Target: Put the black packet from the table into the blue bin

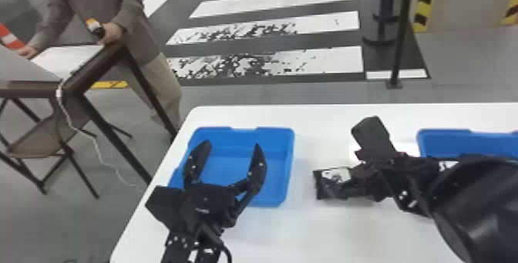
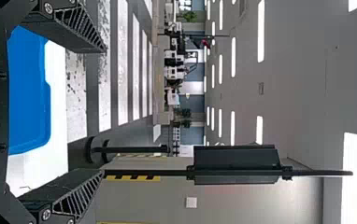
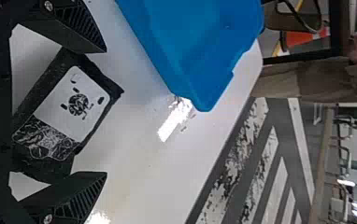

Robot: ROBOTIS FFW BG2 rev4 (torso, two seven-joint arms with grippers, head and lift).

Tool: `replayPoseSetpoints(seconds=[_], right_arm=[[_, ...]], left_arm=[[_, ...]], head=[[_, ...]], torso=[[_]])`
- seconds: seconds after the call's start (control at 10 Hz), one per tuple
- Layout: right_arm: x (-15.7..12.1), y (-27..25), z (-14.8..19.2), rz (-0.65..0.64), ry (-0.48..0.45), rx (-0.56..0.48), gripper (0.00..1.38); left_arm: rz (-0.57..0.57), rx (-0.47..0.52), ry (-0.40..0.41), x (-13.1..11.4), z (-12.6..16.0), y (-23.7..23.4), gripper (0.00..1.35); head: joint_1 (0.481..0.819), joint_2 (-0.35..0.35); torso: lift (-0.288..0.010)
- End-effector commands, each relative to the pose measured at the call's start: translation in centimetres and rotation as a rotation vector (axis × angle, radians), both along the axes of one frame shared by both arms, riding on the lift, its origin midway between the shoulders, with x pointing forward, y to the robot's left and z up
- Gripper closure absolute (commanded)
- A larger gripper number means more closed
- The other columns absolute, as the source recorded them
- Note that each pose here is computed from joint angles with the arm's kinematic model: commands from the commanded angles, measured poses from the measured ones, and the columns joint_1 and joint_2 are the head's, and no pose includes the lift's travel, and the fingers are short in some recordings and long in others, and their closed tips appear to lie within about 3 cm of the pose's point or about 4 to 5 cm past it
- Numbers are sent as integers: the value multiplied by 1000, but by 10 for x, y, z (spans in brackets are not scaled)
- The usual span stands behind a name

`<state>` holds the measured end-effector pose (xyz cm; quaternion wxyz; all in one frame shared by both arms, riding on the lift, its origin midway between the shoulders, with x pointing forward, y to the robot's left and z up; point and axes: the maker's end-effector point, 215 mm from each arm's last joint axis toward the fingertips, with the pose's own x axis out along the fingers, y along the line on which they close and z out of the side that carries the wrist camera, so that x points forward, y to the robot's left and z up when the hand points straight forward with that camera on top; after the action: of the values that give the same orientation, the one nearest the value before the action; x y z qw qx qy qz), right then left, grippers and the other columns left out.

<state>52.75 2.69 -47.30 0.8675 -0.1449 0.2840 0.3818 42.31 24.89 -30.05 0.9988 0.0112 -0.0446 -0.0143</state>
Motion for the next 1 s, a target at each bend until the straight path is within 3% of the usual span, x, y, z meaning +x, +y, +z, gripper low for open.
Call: replayPoseSetpoints(seconds=[0.0,0.2,0.4,0.6,0.8,0.9], right_arm=[[1,-10,-25,7,43,-84,70],[-4,-13,-51,35,100,-151,59],[-1,-7,-51,66,88,-165,134],[5,6,-40,90,43,-126,588],[8,6,-37,90,27,-131,957],[8,1,-43,80,32,-144,1058]], left_arm=[[-1,-1,1,1,0,-1,110],[1,2,6,1,-1,0,110],[-3,2,6,3,-1,-2,110],[-1,1,6,3,-1,-1,110],[1,1,4,3,0,0,110],[3,2,6,2,-1,1,110]], head=[[695,314],[695,302],[695,301],[695,305],[695,316],[695,317]], torso=[[-110],[-110],[-110],[-110],[-110],[-110]])
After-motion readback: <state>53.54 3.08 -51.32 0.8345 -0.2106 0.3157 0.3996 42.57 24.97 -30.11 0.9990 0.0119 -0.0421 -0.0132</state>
